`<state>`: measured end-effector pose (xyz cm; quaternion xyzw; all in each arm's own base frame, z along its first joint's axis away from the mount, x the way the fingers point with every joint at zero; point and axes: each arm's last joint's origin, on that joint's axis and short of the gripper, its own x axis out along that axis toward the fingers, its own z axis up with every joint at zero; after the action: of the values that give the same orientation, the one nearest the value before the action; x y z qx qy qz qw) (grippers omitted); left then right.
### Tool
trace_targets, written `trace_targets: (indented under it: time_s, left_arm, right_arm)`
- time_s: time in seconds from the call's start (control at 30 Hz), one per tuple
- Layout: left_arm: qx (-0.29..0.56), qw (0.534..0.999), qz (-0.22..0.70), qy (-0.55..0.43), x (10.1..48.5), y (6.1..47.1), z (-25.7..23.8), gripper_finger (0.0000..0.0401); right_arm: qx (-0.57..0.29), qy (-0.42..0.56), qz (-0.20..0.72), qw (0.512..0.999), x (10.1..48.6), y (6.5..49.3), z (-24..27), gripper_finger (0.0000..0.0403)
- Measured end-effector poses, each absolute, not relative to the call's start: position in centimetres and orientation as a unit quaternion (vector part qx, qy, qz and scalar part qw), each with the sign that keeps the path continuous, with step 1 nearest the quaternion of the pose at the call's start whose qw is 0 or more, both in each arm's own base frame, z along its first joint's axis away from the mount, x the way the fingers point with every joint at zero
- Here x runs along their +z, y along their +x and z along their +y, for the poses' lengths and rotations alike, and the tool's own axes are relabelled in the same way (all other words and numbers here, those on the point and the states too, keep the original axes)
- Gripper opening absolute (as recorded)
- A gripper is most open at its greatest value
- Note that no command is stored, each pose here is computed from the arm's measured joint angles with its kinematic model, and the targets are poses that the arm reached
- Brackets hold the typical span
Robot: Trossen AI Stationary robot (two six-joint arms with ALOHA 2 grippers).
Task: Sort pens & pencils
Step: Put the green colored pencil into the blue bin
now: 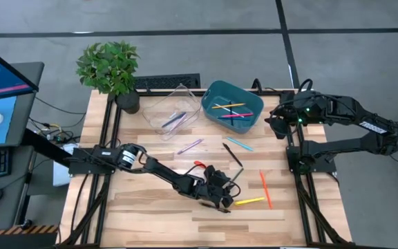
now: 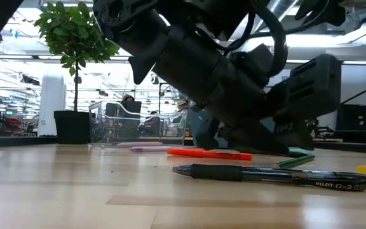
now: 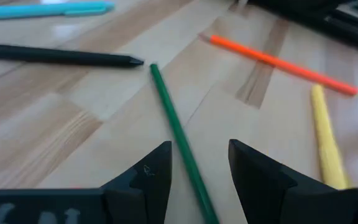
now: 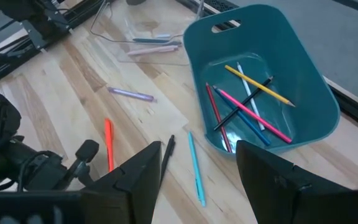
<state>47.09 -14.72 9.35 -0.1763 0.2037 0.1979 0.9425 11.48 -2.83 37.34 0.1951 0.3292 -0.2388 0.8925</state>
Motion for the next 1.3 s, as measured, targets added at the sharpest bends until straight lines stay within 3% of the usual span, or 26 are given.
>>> trace_targets:
  time_s: [0.3,0.4,0.57,0.8,1.03,1.3]
  left_arm:
    - [0.195,0.935,0.237,-0.176,8.1,46.7,-15.1,0.014]
    - [0.198,0.928,0.261,-0.177,7.9,46.4,-15.1,0.0111]
    - [0.203,0.911,0.294,-0.206,7.5,46.2,-14.6,0.002]
    - [0.204,0.903,0.296,-0.235,7.7,46.3,-14.6,0.0009]
    - [0.171,0.904,0.287,-0.265,11.0,46.9,-15.2,0.0008]
    - [0.181,0.929,0.205,-0.248,18.8,46.3,-14.3,0.0007]
  right_arm:
    - [-0.241,0.203,0.327,0.891,37.3,11.5,-2.8,0.0228]
    - [-0.24,0.204,0.327,0.891,37.3,11.5,-2.8,0.0227]
    - [-0.24,0.204,0.327,0.891,37.3,11.5,-2.8,0.0227]
    - [-0.243,0.211,0.325,0.889,37.3,11.5,-2.8,0.0227]
    - [-0.242,0.209,0.322,0.891,37.4,11.5,-2.8,0.0227]
    - [-0.241,0.208,0.321,0.892,37.4,11.5,-2.8,0.0227]
